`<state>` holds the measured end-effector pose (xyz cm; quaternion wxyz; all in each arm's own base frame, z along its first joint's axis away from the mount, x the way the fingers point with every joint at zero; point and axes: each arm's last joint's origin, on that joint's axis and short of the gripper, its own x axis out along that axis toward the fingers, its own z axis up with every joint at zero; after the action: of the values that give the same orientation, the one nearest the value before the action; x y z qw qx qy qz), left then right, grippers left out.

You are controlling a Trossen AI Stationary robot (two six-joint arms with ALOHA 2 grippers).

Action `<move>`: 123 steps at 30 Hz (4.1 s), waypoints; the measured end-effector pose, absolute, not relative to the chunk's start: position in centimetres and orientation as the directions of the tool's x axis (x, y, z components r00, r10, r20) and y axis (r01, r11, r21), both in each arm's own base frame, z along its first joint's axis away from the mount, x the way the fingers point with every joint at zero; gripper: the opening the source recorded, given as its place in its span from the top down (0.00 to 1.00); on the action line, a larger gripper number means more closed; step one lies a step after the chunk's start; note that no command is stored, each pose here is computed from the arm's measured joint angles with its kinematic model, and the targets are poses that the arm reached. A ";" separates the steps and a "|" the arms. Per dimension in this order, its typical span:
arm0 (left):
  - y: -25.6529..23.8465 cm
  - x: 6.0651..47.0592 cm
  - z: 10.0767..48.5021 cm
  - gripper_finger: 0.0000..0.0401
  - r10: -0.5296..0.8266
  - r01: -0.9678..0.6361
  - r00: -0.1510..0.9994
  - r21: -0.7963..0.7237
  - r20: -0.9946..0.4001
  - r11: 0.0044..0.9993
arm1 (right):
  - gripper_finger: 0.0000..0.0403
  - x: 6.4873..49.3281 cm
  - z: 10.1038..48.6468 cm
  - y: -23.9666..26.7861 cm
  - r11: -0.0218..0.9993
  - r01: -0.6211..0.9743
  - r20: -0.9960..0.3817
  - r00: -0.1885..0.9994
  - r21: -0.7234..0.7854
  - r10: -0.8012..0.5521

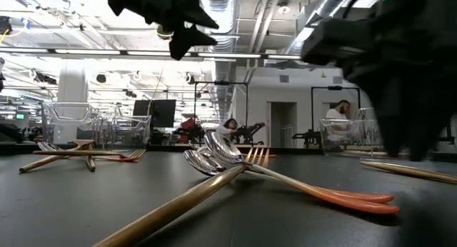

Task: Sort silverware by color (type)
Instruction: Put the gold table knife into the top right transparent bin

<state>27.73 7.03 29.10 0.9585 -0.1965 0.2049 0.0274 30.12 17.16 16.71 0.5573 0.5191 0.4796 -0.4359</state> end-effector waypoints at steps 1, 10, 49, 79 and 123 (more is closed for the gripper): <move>6.7 27.8 29.2 0.58 -0.028 -0.134 0.916 -0.372 -0.399 0.919 | 0.72 29.8 16.7 17.3 0.079 0.986 -0.989 0.145 0.144 0.004; 3.5 28.3 29.0 0.58 -0.050 -0.136 0.901 -0.390 -0.432 0.911 | 0.72 28.2 16.6 16.2 0.144 0.989 -0.995 -0.029 -0.043 -0.099; 4.1 27.8 28.1 0.58 0.090 -0.174 0.849 -0.114 -0.521 0.978 | 0.99 28.9 18.2 11.8 0.276 0.961 -0.994 0.035 0.004 -0.108; 0.8 39.1 19.4 0.58 -0.491 0.531 0.792 0.011 -0.363 0.847 | 0.72 23.5 25.7 17.4 0.219 0.947 -0.972 0.229 0.234 0.045; -0.3 50.0 9.1 0.97 -0.424 0.665 0.544 0.063 -0.724 0.745 | 0.74 20.6 25.9 21.1 0.182 0.947 -0.963 0.249 0.265 0.106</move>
<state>49.99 -0.35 9.12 0.8626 0.1678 0.3581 -0.3156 20.64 21.14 25.88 0.5864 0.5296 0.4971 -0.3585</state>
